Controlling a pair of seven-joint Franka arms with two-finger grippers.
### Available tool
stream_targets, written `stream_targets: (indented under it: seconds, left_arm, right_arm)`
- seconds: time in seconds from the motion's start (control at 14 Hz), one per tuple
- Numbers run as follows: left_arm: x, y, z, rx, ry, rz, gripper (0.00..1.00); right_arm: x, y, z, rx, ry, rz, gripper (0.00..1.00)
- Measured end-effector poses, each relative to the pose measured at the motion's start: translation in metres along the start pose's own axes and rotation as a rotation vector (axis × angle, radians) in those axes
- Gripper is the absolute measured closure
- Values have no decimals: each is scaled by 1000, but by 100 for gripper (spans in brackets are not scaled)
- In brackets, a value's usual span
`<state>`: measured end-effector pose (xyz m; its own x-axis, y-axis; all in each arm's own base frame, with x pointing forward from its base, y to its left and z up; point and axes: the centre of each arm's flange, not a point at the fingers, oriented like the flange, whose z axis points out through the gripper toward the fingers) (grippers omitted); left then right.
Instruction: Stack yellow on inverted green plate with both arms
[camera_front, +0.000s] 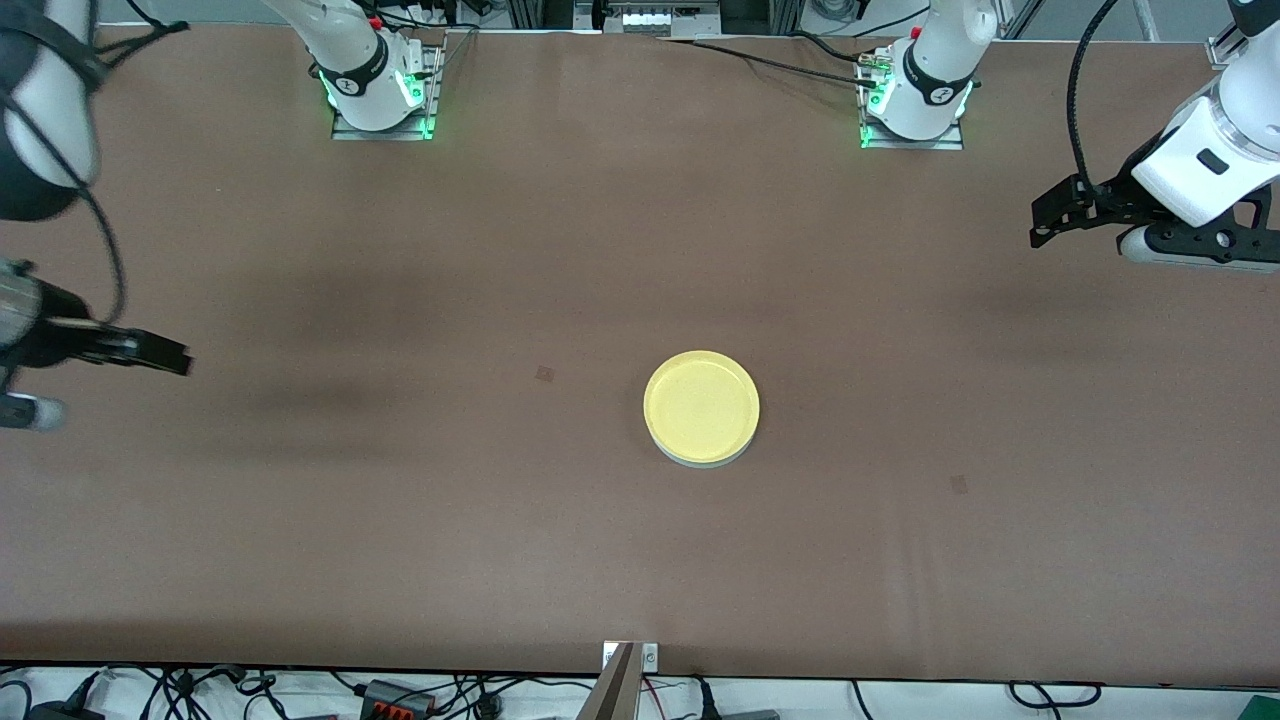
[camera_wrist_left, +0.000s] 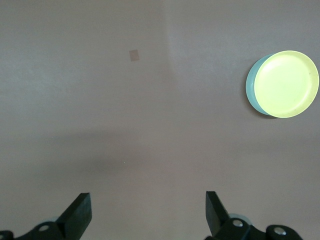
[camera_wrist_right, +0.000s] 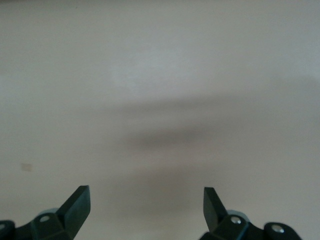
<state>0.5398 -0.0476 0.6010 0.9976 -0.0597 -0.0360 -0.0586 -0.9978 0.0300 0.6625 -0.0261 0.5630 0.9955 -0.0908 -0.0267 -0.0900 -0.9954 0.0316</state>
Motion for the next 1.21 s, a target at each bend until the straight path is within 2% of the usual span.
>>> stream_targets:
  seconds: [0.21, 0.57, 1.21]
  left_arm:
    - [0, 0, -1, 0, 2, 0, 0]
    - [-3, 1, -2, 0, -19, 2, 0]
    - [-3, 1, -5, 0, -15, 3, 0]
  right_arm:
    - [-17, 43, -22, 8, 24, -12, 0]
    - [-44, 23, -27, 38, 5, -57, 0]
    - [-50, 28, -23, 16, -11, -44, 0]
